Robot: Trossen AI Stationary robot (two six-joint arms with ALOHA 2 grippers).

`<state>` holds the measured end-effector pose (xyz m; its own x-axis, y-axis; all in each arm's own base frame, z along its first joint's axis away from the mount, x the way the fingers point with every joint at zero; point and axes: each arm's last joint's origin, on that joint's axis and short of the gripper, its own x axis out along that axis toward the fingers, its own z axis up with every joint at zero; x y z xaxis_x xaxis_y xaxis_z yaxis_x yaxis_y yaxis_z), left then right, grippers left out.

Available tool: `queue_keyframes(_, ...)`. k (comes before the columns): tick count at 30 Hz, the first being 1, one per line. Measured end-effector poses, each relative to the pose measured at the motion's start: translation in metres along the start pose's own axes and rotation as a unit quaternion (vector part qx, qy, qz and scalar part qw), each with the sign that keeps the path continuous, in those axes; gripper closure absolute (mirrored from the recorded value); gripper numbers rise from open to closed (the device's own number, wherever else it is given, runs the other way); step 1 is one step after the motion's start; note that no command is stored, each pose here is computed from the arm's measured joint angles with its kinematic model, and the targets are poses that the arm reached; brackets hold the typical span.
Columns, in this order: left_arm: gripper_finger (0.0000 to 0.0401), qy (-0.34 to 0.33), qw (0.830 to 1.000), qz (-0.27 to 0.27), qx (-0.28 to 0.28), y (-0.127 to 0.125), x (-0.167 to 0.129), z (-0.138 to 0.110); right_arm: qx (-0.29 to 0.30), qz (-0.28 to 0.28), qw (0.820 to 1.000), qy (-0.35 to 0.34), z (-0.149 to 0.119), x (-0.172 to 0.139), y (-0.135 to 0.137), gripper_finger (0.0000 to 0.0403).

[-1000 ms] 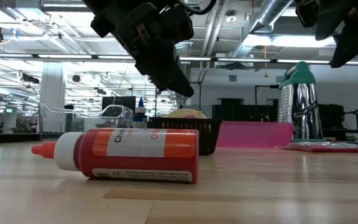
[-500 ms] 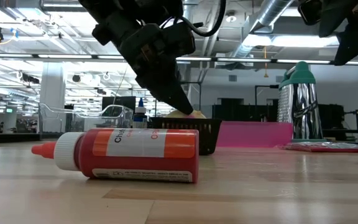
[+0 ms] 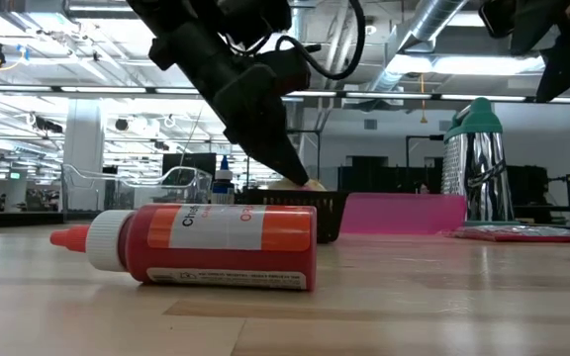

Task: Pick & Place Food Item
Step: Put the pink donut in the black basket

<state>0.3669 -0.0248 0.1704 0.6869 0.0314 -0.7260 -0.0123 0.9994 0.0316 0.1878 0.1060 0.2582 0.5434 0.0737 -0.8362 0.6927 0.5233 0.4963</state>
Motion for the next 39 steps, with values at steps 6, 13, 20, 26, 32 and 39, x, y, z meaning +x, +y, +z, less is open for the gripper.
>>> queue_keyframes(6,0.0401,-0.007,0.999,0.039,-0.004,0.012,-0.007,0.004,0.004,0.001,1.0,-0.002,0.0,0.0,0.0,0.0145)
queue_keyframes(13,0.0401,-0.006,0.999,0.037,-0.002,0.019,-0.013,0.006,0.006,0.01,1.0,-0.008,0.001,0.0,0.002,0.0145)
queue_keyframes(20,0.0401,0.006,0.998,0.069,-0.008,0.031,-0.013,0.004,0.007,0.012,1.0,-0.012,0.001,0.0,0.002,0.0145)
queue_keyframes(26,0.0401,0.005,0.996,0.092,-0.016,0.046,-0.013,0.004,0.008,0.016,1.0,-0.017,0.001,0.0,0.003,0.0145)
queue_keyframes(32,0.0401,-0.001,0.994,0.11,-0.017,0.054,-0.013,0.005,0.01,0.024,0.999,-0.024,0.002,0.0,0.005,0.0145)
queue_keyframes(39,0.0399,-0.026,0.989,0.145,-0.005,0.063,-0.017,0.011,0.011,0.026,0.999,-0.029,0.002,0.0,0.005,0.0145)
